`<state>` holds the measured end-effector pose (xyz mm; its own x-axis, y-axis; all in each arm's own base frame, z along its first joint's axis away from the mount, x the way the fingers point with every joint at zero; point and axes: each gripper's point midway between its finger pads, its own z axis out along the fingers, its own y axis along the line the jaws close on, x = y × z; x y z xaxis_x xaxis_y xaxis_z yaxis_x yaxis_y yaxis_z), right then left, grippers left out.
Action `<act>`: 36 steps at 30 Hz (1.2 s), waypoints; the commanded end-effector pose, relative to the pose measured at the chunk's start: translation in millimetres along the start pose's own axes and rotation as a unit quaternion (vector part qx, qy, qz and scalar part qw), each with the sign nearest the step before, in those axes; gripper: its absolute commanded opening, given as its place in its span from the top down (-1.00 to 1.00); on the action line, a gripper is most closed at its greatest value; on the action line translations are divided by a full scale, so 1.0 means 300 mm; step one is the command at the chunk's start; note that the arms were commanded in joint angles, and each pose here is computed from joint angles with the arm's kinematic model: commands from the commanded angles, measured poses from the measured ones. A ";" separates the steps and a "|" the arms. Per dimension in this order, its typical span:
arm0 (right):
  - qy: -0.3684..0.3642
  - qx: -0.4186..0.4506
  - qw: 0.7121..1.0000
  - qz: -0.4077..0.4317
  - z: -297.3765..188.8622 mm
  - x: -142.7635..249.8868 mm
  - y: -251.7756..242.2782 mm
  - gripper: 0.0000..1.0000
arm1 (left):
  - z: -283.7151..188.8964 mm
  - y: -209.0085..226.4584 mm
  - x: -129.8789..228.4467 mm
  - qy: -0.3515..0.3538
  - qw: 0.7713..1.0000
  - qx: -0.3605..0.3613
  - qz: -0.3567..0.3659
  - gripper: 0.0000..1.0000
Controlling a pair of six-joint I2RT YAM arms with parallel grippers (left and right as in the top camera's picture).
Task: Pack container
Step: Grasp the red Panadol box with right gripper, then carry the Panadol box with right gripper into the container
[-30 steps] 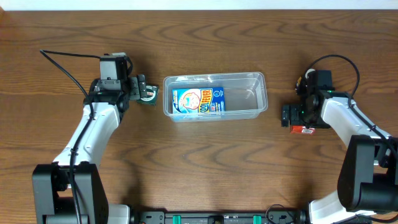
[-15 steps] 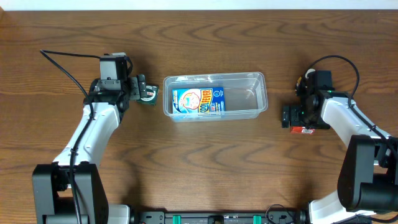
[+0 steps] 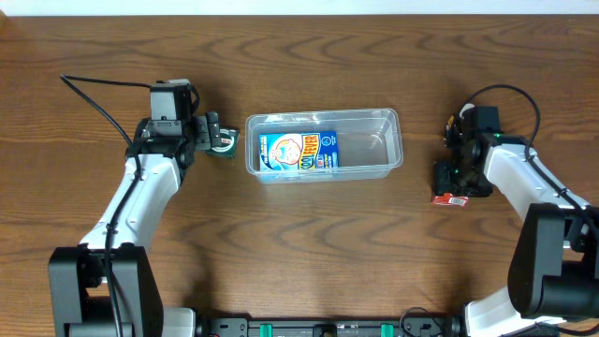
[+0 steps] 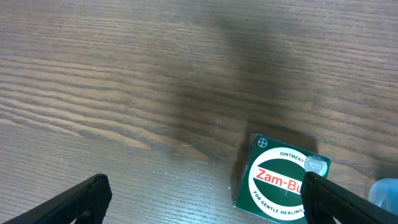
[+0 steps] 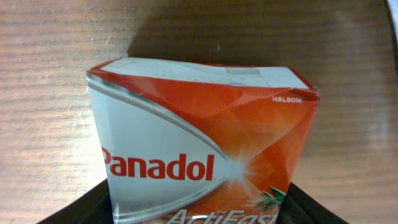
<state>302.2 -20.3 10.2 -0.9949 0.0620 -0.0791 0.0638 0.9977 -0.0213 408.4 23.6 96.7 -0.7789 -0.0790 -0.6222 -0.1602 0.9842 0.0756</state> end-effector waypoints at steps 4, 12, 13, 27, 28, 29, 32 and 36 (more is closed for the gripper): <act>-0.068 -0.009 0.998 0.003 -0.182 -0.111 0.060 -0.24 | -0.002 0.006 -0.021 -0.006 1.000 -0.003 -0.003 -0.96; -0.159 -0.074 0.984 -0.041 -0.437 -0.207 0.264 -0.36 | -0.002 0.005 -0.021 -0.006 1.000 -0.002 -0.003 -0.96; -0.166 -0.083 0.982 -0.045 -0.463 -0.215 0.292 -0.38 | -0.002 0.006 -0.021 -0.006 1.000 -0.003 -0.003 -0.96; -0.261 -0.158 0.949 -0.081 -0.647 -0.275 0.682 -0.40 | -0.002 0.005 -0.021 -0.006 1.000 -0.002 -0.003 -0.96; -0.263 -0.155 0.949 -0.081 -0.639 -0.277 0.699 -0.42 | -0.002 0.005 -0.021 -0.006 1.000 -0.002 -0.003 -0.96; -0.262 -0.152 0.949 -0.085 -0.626 -0.277 0.716 -0.43 | -0.002 0.005 -0.021 -0.006 1.000 -0.002 -0.003 -0.96; -0.248 -0.137 0.955 -0.084 -0.570 -0.274 0.737 -0.42 | -0.002 0.005 -0.021 -0.006 1.000 -0.002 -0.003 -0.96; -0.216 -0.123 0.965 -0.078 -0.480 -0.271 0.741 -0.42 | -0.002 0.006 -0.021 -0.006 1.000 -0.003 -0.003 -0.96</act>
<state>379.9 202.5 169.6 -0.8442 -0.0843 -0.5294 -0.2123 0.9594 0.1858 408.4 23.6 96.7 -0.7789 -0.0790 -0.6222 -0.1602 0.9842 0.0756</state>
